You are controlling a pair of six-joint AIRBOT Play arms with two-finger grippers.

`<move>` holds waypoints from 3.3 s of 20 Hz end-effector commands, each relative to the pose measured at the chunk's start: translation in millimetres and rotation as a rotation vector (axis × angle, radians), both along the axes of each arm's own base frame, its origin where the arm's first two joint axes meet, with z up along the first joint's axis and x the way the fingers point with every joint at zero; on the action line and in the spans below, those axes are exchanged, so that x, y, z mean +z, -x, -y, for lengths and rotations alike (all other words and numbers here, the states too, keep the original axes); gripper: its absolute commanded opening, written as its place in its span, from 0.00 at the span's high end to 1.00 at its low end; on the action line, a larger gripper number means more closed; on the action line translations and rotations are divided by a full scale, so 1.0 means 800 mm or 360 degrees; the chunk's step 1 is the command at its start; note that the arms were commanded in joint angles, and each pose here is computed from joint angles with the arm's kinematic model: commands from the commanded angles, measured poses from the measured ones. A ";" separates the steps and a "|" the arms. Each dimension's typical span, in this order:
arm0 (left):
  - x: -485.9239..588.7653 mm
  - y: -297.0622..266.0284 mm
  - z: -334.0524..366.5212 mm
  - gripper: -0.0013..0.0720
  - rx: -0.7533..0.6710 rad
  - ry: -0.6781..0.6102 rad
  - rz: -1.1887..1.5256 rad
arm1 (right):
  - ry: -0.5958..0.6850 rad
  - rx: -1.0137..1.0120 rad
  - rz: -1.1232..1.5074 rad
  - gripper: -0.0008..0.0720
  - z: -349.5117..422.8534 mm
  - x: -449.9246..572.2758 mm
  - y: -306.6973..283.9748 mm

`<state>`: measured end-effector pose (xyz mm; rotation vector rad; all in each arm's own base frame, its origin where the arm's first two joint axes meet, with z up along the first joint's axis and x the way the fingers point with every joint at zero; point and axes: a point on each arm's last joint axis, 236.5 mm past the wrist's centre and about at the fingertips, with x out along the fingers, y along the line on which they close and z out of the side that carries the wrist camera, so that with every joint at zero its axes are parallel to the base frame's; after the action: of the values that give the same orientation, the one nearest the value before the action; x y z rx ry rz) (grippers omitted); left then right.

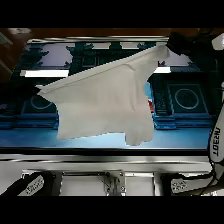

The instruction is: Fold the shirts.

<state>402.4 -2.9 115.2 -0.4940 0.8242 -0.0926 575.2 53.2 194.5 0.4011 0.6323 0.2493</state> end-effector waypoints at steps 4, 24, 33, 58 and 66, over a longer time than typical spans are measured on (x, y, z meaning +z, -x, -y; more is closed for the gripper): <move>-0.136 -0.056 0.005 0.93 0.0050 0.0119 -0.0246 | -0.0232 0.0010 -0.0503 0.90 -0.021 -0.174 -0.022; -0.260 0.210 -0.018 0.02 -0.0113 0.0637 -0.1267 | -0.0031 0.0336 -0.1597 0.09 0.063 -0.240 0.231; -0.287 0.177 0.010 0.05 0.0017 0.0777 -0.1058 | 0.0072 0.0394 -0.1434 0.09 0.013 -0.255 0.200; -0.264 0.184 0.075 0.93 -0.0292 0.0807 -0.1077 | -0.0120 0.0291 -0.1845 0.09 -0.002 -0.377 0.299; -0.255 0.169 0.067 0.93 -0.0279 0.0753 -0.0997 | -0.0056 0.0292 -0.1848 0.47 -0.031 -0.394 0.305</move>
<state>259.9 -60.7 -91.4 -0.9343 1.4989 -0.3184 331.9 70.7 -117.3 0.5189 1.8137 0.1894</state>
